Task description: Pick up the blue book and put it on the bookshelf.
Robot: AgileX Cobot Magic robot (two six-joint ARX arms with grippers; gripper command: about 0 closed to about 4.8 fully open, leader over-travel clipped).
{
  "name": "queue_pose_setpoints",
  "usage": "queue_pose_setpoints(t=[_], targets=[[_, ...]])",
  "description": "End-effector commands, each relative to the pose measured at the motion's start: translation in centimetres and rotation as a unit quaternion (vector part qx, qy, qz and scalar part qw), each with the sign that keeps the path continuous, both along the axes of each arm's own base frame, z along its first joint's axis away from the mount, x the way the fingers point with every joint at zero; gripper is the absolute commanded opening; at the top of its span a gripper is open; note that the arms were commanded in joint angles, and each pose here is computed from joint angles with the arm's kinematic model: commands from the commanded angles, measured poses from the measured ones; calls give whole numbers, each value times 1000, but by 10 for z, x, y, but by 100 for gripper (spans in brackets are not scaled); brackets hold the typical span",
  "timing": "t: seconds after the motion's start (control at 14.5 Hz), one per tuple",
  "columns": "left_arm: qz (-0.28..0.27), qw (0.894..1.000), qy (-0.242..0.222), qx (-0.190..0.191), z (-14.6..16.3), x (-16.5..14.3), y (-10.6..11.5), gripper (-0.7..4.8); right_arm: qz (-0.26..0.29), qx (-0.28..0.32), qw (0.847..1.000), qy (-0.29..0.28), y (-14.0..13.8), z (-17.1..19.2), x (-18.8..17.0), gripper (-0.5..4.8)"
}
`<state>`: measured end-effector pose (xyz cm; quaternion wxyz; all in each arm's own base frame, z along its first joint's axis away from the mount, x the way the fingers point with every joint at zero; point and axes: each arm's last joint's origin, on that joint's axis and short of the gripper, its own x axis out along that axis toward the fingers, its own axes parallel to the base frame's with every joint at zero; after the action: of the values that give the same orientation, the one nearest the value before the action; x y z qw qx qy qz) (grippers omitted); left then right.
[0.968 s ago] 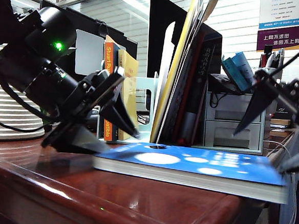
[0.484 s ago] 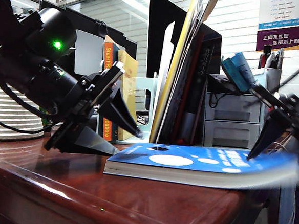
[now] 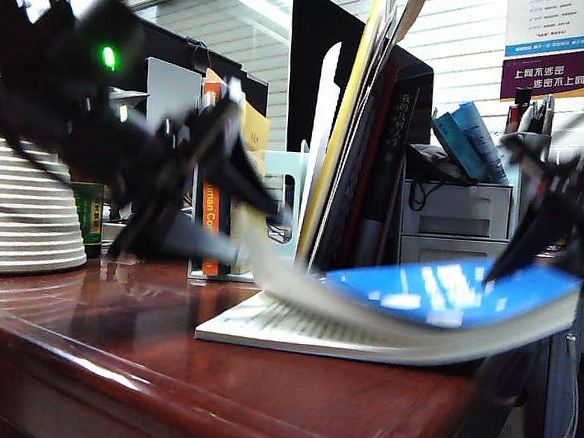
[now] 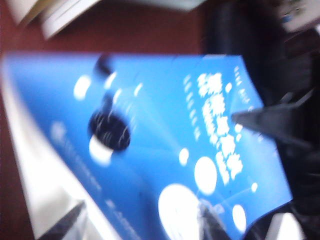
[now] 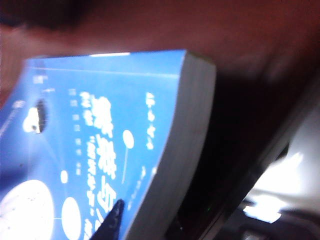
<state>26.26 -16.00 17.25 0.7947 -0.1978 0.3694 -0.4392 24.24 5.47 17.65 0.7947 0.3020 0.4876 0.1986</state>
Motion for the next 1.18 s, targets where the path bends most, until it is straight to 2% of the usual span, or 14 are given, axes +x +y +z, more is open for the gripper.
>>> queue_pose_setpoints(t=[0.07, 0.21, 0.28, 0.35, 0.41, 0.55, 0.76, 0.83, 0.9, 1.18], targets=[[-7, 994, -94, -57, 49, 5, 3, 287, 55, 17, 994, -98, 2, 34, -14, -6], [8, 988, -137, -74, 77, 8, 14, 288, 53, 24, 984, -168, 0, 58, -24, -6], [3, 982, -169, -80, 91, 10, 19, 314, 55, 30, 977, -202, -1, 70, -29, -6], [-12, 977, -196, -87, 104, 12, 23, 415, 57, 35, 970, -232, -2, 80, -34, -6], [-31, 971, -213, -101, 118, 15, 27, 479, 66, 46, 961, -264, -2, 90, -40, -6], [-80, 960, -239, -122, 139, 16, 25, 479, 100, 75, 938, -324, -2, 108, -50, -6], [-153, 936, -284, -138, 158, 14, 21, 479, 141, 108, 896, -406, -2, 132, -66, -6], [-163, 932, -291, -139, 160, 13, 20, 479, 148, 122, 889, -415, -2, 137, -69, -6], [-171, 930, -292, -140, 161, 13, 20, 479, 160, 137, 885, -416, -2, 141, -70, -6], [-202, 940, -238, -138, 152, 6, 9, 479, 171, 145, 879, -421, -1, 150, -71, -6]])
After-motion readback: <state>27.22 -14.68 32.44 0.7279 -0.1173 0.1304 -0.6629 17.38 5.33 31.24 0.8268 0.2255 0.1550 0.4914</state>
